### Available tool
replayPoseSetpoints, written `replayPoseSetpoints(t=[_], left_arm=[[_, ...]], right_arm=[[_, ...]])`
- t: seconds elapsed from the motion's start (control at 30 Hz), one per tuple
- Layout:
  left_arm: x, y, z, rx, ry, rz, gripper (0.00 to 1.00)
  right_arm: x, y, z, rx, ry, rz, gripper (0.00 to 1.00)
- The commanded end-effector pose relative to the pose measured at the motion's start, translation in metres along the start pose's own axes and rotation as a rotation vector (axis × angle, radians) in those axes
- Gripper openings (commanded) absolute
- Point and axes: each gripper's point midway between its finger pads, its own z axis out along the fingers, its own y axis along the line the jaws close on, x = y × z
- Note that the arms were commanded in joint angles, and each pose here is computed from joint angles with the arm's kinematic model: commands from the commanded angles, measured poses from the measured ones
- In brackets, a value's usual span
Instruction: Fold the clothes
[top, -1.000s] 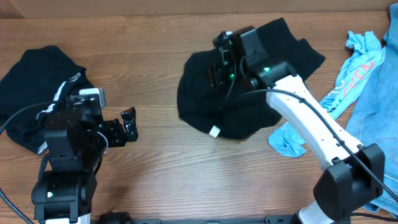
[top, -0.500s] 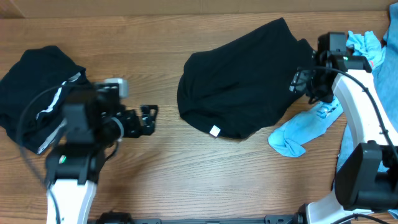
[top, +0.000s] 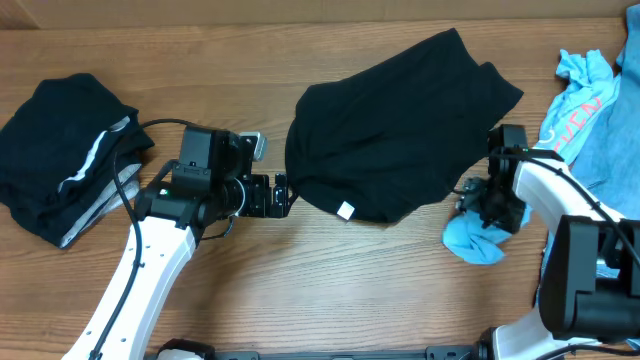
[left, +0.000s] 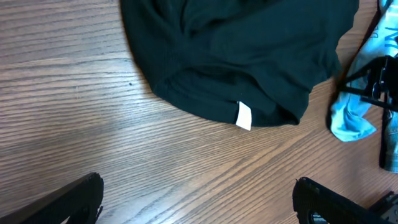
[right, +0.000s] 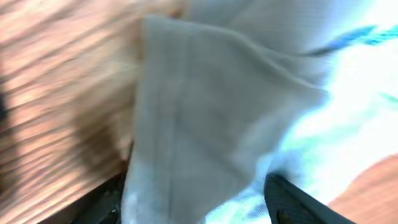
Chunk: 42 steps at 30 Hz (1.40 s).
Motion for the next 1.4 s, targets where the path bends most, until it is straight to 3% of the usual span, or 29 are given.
replayPoseSetpoints(t=[0.0, 0.2, 0.33, 0.47, 0.63, 0.83, 1.03, 1.27, 1.3, 1.33, 1.37], left_arm=[[-0.004, -0.007, -0.002, 0.024, -0.007, -0.003, 1.00], [-0.005, -0.007, -0.002, 0.024, -0.008, -0.002, 1.00], [-0.009, -0.008, -0.002, 0.027, -0.024, 0.004, 1.00], [-0.012, -0.009, -0.002, 0.030, -0.036, 0.010, 1.00], [-0.015, -0.010, -0.003, 0.034, -0.049, 0.003, 1.00], [-0.013, -0.027, 0.004, 0.063, -0.042, 0.001, 1.00], [-0.002, -0.035, 0.028, 0.049, 0.025, -0.027, 1.00], [-0.005, -0.033, 0.028, 0.034, 0.008, -0.022, 1.00], [-0.006, -0.032, 0.028, 0.030, 0.007, -0.022, 1.00], [-0.006, -0.032, 0.028, 0.028, 0.006, -0.022, 1.00], [-0.006, -0.032, 0.028, 0.028, 0.005, -0.022, 1.00]], right_arm=[[-0.009, -0.062, -0.008, 0.272, -0.098, 0.230, 0.74], [-0.023, -0.137, -0.019, 0.329, -0.084, 0.582, 0.79], [-0.065, -0.157, -0.072, 0.245, -0.194, 0.681, 0.86], [-0.099, -0.091, -0.103, -0.105, -0.216, 0.365, 0.87], [-0.089, 0.005, -0.122, -0.439, -0.201, -0.056, 0.93], [-0.074, 0.060, -0.099, -0.468, -0.120, -0.188, 0.93], [-0.054, 0.084, -0.052, -0.426, 0.024, -0.240, 0.71], [-0.034, 0.082, -0.013, -0.395, 0.180, -0.224, 0.72], [-0.033, 0.082, -0.013, -0.395, 0.186, -0.223, 0.66], [-0.031, 0.083, -0.014, -0.405, 0.192, -0.224, 0.50], [-0.029, 0.087, -0.016, -0.430, 0.203, -0.230, 0.26]])
